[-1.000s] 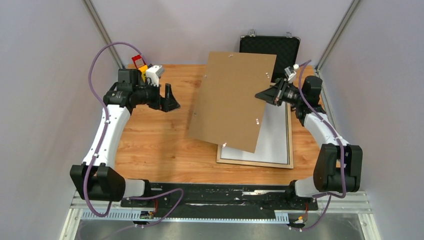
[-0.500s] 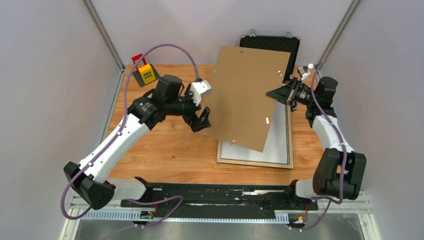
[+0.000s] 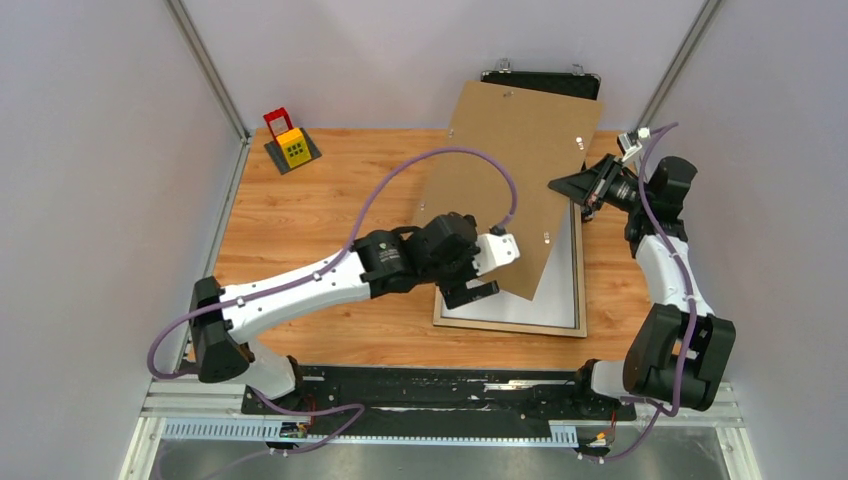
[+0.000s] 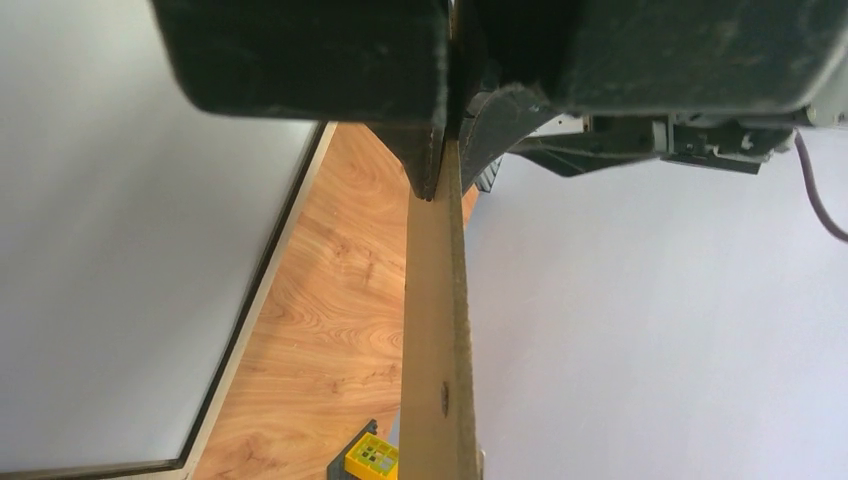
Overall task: Put the photo into the frame
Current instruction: Adjust the photo frame item.
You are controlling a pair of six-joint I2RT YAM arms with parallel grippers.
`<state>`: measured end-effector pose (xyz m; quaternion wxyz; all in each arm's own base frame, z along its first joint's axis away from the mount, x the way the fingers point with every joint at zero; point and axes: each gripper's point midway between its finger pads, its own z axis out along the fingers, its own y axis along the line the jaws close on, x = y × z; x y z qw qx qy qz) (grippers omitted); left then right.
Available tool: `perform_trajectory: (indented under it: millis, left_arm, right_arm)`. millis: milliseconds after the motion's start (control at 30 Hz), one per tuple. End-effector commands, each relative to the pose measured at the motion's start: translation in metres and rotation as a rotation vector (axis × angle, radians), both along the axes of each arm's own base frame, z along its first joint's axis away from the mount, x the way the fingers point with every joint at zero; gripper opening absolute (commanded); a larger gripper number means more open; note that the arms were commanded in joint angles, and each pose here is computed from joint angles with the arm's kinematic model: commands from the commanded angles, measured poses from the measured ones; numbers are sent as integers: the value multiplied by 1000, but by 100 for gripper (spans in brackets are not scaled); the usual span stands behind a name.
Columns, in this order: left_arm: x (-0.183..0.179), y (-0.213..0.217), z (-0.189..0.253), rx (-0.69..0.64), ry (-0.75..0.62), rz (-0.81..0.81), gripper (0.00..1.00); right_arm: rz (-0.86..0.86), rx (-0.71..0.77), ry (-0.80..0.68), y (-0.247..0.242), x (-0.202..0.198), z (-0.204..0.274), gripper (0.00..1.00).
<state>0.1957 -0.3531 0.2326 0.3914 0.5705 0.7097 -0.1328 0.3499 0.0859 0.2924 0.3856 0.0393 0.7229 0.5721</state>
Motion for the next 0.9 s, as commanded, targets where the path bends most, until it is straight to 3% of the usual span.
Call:
perform_trajectory:
  millis: [0, 233, 500, 867]
  left_arm:
    - [15, -16, 18, 3, -165, 67, 100]
    - [9, -34, 6, 38, -197, 54, 100]
    - [27, -38, -5, 74, -332, 105, 100]
    - [25, -44, -25, 111, -306, 86, 100]
  right_arm:
    - [-5, -29, -107, -5, -7, 31, 0]
    - [-6, -23, -101, -7, -7, 30, 0]
    - [-4, -18, -98, -6, -8, 30, 0]
    - [-1, -15, -93, -6, -8, 30, 0]
